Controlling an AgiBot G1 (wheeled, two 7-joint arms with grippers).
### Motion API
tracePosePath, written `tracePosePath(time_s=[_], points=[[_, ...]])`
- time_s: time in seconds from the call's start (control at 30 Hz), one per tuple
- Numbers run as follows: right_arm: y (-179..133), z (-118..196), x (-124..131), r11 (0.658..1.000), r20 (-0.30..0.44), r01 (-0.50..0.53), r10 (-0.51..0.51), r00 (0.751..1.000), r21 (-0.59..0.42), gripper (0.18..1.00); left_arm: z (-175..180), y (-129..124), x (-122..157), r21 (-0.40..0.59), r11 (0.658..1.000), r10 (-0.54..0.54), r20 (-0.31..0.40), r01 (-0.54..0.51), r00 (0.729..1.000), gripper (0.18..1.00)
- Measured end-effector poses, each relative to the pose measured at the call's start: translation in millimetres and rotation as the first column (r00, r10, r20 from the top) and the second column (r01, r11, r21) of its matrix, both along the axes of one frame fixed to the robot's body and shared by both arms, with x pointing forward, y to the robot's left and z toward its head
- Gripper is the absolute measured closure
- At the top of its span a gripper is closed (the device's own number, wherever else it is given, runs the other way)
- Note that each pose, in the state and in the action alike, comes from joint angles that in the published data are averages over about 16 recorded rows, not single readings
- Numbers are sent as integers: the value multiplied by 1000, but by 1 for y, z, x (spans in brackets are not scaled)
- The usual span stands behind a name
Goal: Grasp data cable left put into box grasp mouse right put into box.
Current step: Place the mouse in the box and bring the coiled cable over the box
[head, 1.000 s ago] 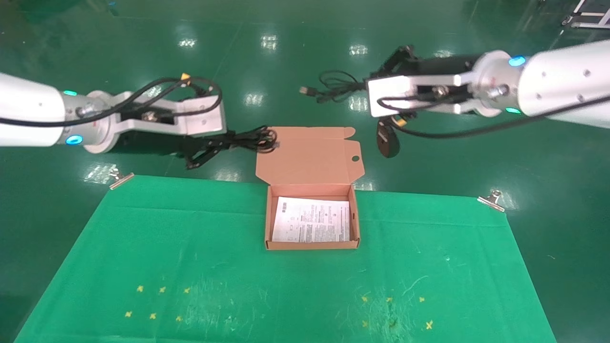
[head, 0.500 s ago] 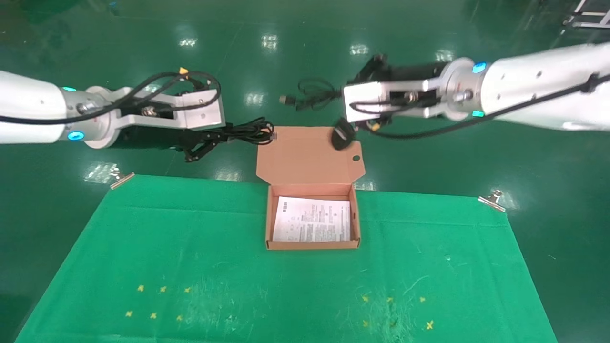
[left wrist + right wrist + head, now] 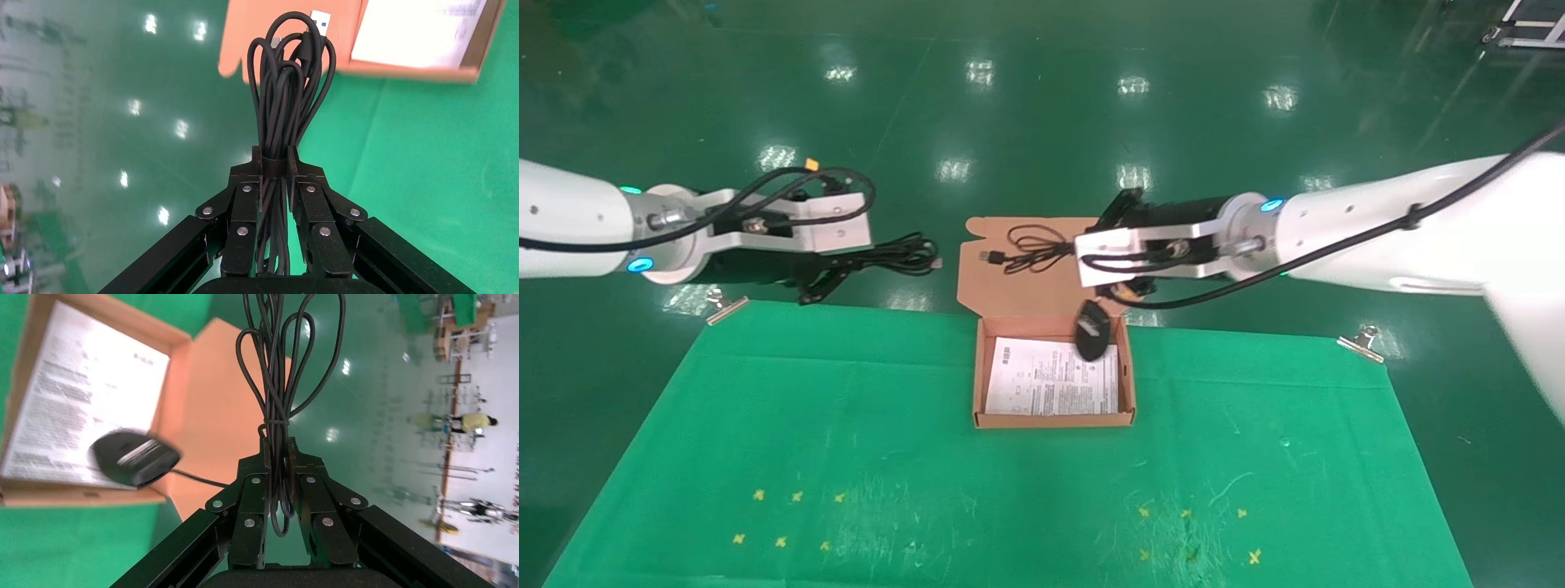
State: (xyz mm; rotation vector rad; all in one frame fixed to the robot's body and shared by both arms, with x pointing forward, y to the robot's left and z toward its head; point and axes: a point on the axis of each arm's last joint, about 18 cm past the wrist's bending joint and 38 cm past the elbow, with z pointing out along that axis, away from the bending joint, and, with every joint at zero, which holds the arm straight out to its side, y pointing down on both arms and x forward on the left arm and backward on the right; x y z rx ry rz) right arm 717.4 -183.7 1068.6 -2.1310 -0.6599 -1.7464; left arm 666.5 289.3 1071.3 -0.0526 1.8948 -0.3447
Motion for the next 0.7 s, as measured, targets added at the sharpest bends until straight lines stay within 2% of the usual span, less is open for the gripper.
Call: tracePosePath(time_s=[0.4, 0.7], points=[[45, -35, 13, 994, -93, -90, 95, 991, 56, 958, -2, 14, 2, -6, 996, 93, -13, -93, 996, 934], [48, -66, 23, 986, -185, -75, 102, 977, 149, 958, -2, 14, 1, -6, 995, 98, -13, -98, 995, 934]])
